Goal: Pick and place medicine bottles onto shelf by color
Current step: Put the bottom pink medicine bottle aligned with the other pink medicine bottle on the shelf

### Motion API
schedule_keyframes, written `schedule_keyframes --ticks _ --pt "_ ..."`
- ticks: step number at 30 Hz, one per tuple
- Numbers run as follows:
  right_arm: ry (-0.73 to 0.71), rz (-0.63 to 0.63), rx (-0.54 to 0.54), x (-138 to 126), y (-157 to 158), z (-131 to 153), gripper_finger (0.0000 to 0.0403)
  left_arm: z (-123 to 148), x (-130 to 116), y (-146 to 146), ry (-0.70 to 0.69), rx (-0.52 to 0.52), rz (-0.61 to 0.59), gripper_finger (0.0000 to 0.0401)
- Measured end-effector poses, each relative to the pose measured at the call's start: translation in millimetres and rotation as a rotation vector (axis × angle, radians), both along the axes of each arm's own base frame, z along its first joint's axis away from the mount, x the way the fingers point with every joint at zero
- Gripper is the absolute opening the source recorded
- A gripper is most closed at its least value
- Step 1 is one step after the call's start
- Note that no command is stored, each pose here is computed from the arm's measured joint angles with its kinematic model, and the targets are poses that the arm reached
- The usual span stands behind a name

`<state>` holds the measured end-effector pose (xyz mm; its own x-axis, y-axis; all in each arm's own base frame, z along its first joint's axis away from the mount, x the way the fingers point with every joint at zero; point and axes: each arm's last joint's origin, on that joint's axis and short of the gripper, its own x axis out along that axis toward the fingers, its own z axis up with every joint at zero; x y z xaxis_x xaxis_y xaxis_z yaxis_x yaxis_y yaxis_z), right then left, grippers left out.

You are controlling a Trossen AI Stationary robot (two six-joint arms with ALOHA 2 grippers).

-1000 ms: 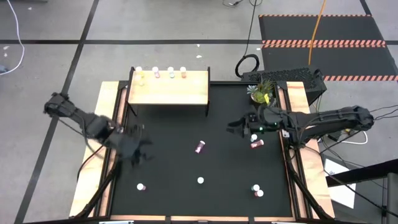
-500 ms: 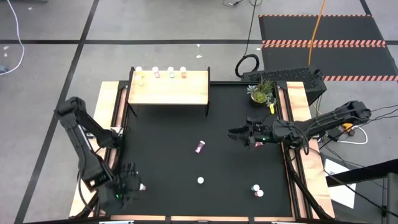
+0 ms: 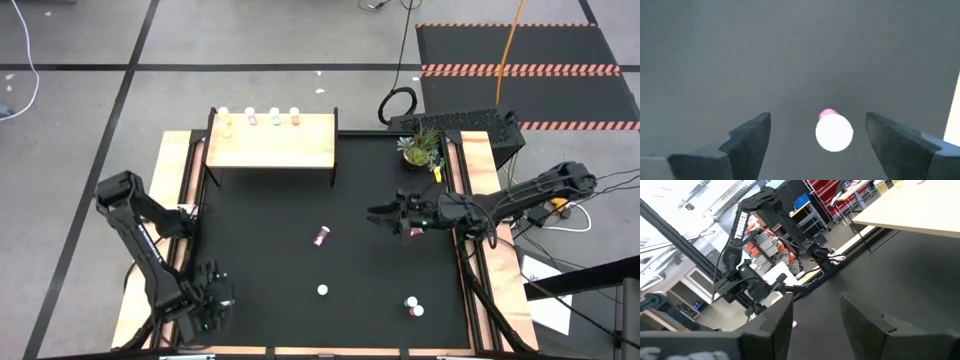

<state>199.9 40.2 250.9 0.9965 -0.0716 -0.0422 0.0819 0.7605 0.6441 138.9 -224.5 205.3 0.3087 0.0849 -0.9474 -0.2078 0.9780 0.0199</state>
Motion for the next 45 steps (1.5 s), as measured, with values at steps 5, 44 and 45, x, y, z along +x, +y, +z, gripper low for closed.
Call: schedule_keyframes --ticks 5,44,45 --pt "0.0 0.022 0.006 -1 4 0 0.0155 -8 -5 -2 -0.043 -0.081 -0.007 0.0324" --pt "-0.043 -0.014 0.001 -2 7 4 0.0155 14 3 28 -0.045 -0.132 0.065 0.0126" --pt "-0.043 -0.016 -0.001 -2 6 4 0.0155 20 6 35 -0.047 -0.126 0.077 0.0126"
